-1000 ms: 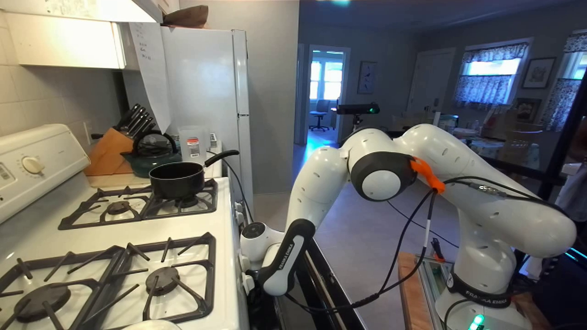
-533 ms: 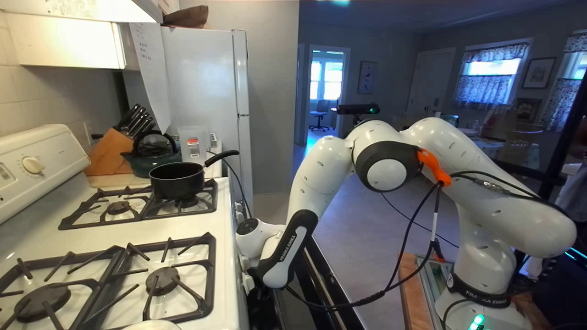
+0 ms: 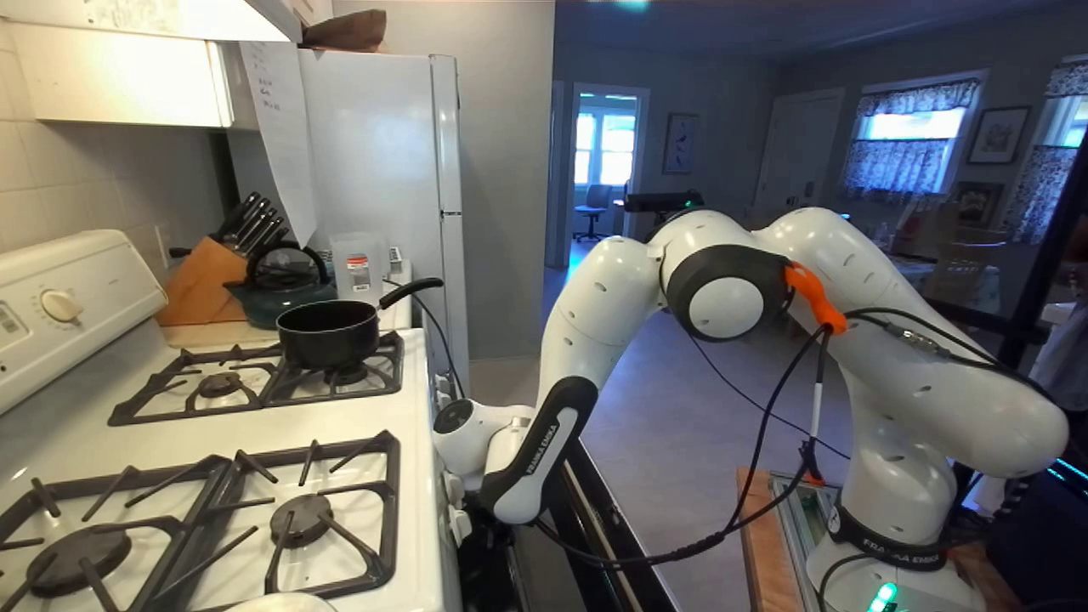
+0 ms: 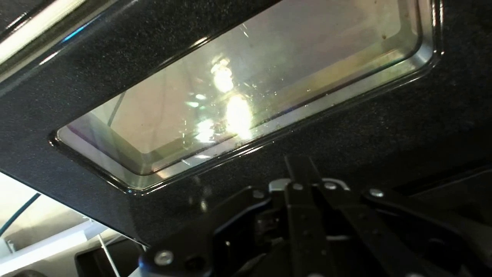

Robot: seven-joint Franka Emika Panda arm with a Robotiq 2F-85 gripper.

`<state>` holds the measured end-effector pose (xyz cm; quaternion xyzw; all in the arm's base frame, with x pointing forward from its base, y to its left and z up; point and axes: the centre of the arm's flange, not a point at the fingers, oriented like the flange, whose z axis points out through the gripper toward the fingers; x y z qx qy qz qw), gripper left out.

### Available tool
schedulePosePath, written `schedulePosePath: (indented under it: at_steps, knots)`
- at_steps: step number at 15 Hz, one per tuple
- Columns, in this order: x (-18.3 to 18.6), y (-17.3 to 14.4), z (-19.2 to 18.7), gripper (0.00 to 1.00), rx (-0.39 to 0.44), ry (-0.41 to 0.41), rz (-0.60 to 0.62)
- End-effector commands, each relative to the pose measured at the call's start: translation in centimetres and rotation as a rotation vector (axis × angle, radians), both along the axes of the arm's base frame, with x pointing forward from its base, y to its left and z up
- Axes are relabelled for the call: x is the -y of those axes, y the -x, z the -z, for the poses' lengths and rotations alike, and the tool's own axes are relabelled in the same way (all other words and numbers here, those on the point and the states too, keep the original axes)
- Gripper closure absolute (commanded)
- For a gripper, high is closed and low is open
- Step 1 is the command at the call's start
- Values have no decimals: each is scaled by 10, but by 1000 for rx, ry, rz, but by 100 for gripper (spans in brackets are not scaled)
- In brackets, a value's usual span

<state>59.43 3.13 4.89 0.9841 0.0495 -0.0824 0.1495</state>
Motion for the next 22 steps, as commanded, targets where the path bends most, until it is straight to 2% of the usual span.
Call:
schedulePosePath:
  at_steps: [1, 14, 17, 22]
  knots:
    - [-17, 22, -13, 100, -18, 35, -28]
    - [-6, 96, -49, 100, 196, -35, -21]
    - [-1, 105, -63, 100, 263, -50, -27]
    - [1, 115, -84, 100, 311, -86, -41]
